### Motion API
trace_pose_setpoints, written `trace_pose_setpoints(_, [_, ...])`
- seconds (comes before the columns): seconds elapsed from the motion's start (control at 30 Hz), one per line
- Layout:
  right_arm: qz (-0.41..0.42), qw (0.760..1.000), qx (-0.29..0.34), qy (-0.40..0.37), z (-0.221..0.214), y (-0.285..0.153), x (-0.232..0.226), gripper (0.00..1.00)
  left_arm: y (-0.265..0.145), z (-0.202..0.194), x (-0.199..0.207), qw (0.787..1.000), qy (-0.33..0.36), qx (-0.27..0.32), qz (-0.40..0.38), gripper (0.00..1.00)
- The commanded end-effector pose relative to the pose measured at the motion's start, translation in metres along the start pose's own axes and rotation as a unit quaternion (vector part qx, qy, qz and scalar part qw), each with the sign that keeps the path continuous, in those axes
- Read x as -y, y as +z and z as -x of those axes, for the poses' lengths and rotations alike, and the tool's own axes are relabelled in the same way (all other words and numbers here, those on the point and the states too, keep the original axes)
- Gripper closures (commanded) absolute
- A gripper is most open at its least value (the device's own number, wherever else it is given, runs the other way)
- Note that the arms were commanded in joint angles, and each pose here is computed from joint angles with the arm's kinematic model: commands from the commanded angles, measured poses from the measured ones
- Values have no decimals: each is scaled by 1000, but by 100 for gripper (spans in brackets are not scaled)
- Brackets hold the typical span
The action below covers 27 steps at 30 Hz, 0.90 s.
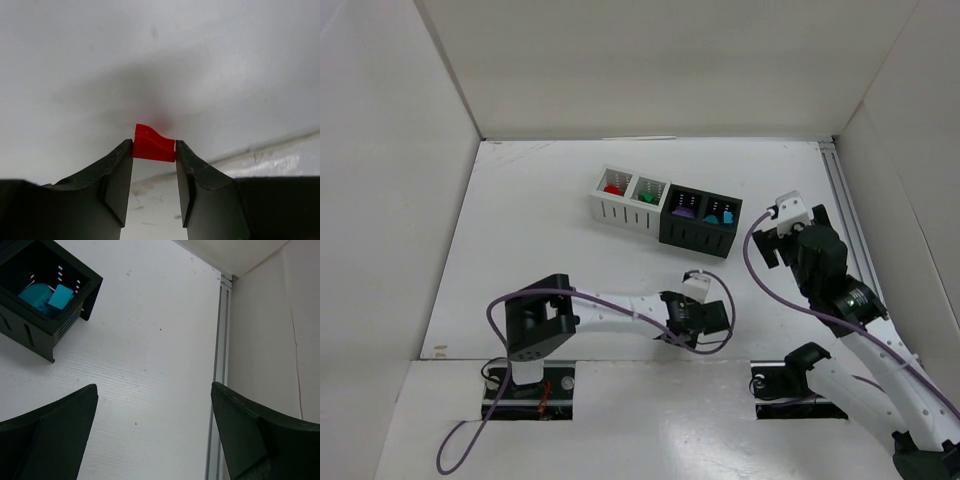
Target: Sort the legos into containers by color
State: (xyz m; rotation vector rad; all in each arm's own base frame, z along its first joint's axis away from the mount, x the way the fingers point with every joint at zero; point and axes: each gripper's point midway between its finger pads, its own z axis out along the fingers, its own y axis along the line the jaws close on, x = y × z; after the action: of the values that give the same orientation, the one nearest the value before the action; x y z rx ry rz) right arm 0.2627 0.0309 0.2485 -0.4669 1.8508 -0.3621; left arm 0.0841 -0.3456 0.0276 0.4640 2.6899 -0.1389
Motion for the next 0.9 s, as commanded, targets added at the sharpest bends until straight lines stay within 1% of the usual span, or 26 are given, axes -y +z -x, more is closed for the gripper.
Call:
trace_pose_setpoints(0.0, [-24,1000,8,12,2,-5,12,1,-36,73,-27,993,-54,102,27,79])
trace_pose_setpoints(0.07, [-28,1000,7,13,1,-5,13,1,-43,107,-48,987,-79,132,37,79])
trace_pose_setpoints(0.1, [-29,999,11,19,3,-7,14,1,-54,127,-53,982,-99,158,24,79])
trace_pose_setpoints(0.13, [-34,999,9,19,2,-7,16,1,-55,150,-74,976,-128,171,32,79])
trace_pose_setpoints(0.2, [-37,999,3,17,-1,-8,17,1,-63,176,-99,970,-140,196,37,79])
trace_pose_setpoints(0.23, [-37,999,3,17,-1,-8,17,1,-78,200,-107,960,-161,228,22,79])
trace_pose_setpoints(0.27, [-37,999,3,17,-1,-8,17,1,-79,220,-133,952,-185,241,31,79])
trace_pose_setpoints(0.3, [-36,999,0,15,-2,-6,16,1,-87,236,-146,950,-176,256,29,79])
trace_pose_setpoints(0.33, [-41,999,-2,15,-2,-6,17,1,-94,253,-148,945,-183,271,2,79])
trace_pose_setpoints(0.37, [-41,999,-2,15,-2,-6,17,1,-98,269,-173,937,-196,288,9,79])
trace_pose_setpoints(0.4, [-38,999,-10,15,-6,-5,15,1,-103,281,-184,932,-198,304,15,79])
trace_pose_setpoints(0.47, [-41,999,-17,12,-6,-4,16,1,-107,301,-200,929,-184,321,23,78])
trace_pose_setpoints(0.5, [-44,999,-22,15,-9,-5,17,1,-107,312,-218,924,-193,329,37,78])
trace_pose_setpoints(0.53, [-43,999,-26,13,-10,-3,16,1,-113,324,-225,919,-196,339,42,78])
trace_pose_setpoints(0.57, [-43,999,-26,17,-10,-3,15,1,-103,331,-229,922,-192,333,45,78])
trace_pose_setpoints(0.6, [-48,998,-27,17,-10,-3,17,1,-100,337,-243,922,-191,332,55,78])
trace_pose_setpoints(0.63, [-46,998,-32,15,-13,-4,16,1,-103,348,-247,919,-196,338,52,78])
trace_pose_setpoints(0.67, [-46,998,-32,14,-13,-4,16,1,-98,352,-252,921,-192,335,55,78])
trace_pose_setpoints(0.7, [-45,998,-36,12,-14,-2,15,1,-84,354,-254,926,-188,323,58,78])
trace_pose_setpoints(0.77, [-53,998,-40,18,-14,-3,19,1,-81,364,-266,923,-198,325,63,78])
trace_pose_setpoints(0.8, [-51,998,-45,15,-17,-4,19,1,-70,365,-267,927,-197,314,59,76])
trace_pose_setpoints(0.83, [-56,997,-46,20,-17,-4,20,1,-68,366,-274,927,-202,310,66,75])
trace_pose_setpoints(0.87, [-55,997,-50,18,-19,-5,19,1,-68,366,-272,928,-200,309,60,75])
